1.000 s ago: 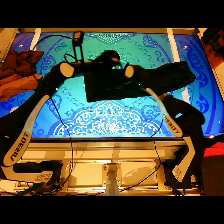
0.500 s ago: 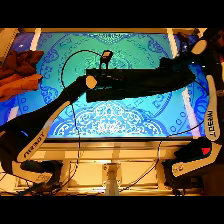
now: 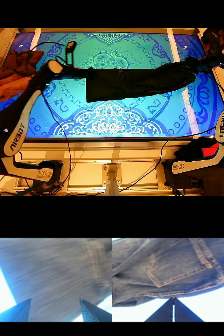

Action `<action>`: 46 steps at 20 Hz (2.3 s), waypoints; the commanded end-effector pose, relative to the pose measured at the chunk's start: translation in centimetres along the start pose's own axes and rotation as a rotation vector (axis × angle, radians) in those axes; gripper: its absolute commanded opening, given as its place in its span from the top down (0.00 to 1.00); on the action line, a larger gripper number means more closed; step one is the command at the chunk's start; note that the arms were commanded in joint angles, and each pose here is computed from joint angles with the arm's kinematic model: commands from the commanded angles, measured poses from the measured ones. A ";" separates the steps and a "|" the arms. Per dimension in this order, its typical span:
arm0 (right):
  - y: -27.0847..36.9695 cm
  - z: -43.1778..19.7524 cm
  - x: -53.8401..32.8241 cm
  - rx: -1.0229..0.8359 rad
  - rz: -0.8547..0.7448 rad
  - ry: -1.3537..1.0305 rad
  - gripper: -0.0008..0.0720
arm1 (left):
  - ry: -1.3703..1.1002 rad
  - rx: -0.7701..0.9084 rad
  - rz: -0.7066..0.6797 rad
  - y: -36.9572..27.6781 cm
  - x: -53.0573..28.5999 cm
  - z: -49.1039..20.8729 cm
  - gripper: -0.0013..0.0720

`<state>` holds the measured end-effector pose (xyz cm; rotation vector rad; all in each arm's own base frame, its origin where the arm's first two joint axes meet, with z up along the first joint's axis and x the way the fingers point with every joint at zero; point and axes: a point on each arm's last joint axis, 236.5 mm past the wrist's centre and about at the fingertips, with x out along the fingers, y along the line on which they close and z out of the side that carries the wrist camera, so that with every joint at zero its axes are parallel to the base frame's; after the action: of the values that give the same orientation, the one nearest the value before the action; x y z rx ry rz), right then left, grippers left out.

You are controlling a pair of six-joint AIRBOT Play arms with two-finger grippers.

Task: Fold the clothes and pants, and hang the long-sleeved shirts on hangers.

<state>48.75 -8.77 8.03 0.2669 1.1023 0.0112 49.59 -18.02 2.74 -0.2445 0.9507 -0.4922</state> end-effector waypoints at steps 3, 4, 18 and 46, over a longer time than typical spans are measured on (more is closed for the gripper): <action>-1.0 0.4 -0.4 -0.014 -0.010 -0.019 0.95 | 0.105 -0.223 -0.089 6.1 -0.6 -2.6 0.02; -1.0 0.5 -0.4 -0.013 -0.010 -0.023 0.95 | 0.119 -0.262 -0.109 6.5 0.3 -3.1 0.02; -0.3 0.7 -0.4 -0.004 0.021 -0.032 0.95 | 0.196 -0.379 -0.260 3.9 9.5 -7.6 0.21; 51.5 -27.2 13.4 -0.308 0.605 0.247 0.95 | -0.151 -0.060 0.106 1.8 -21.6 1.9 0.94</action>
<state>41.34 42.08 -3.58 0.2713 1.2250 0.6903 42.14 -8.61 16.69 -0.3040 0.8694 -0.4317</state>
